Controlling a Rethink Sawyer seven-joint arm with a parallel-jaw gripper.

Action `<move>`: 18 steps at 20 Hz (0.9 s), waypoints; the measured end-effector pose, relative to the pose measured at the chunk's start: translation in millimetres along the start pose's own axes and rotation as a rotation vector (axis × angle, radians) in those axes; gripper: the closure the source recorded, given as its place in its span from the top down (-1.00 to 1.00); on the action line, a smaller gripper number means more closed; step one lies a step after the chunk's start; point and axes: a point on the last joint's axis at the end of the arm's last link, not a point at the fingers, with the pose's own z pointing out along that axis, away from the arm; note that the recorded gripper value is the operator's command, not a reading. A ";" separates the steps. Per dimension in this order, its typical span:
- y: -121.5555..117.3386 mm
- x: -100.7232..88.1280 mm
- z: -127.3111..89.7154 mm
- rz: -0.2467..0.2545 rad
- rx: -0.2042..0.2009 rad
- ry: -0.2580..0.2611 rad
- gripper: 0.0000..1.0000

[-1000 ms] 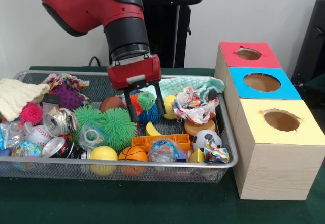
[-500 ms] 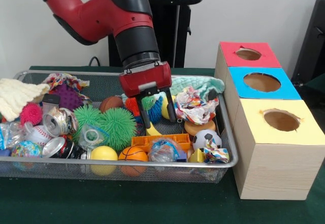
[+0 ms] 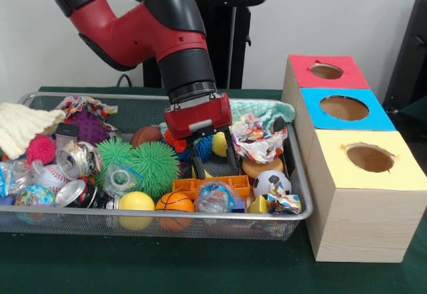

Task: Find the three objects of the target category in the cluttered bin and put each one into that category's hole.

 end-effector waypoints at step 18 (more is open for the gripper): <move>6.7 10.6 22.9 -0.037 0.020 -0.101 1.00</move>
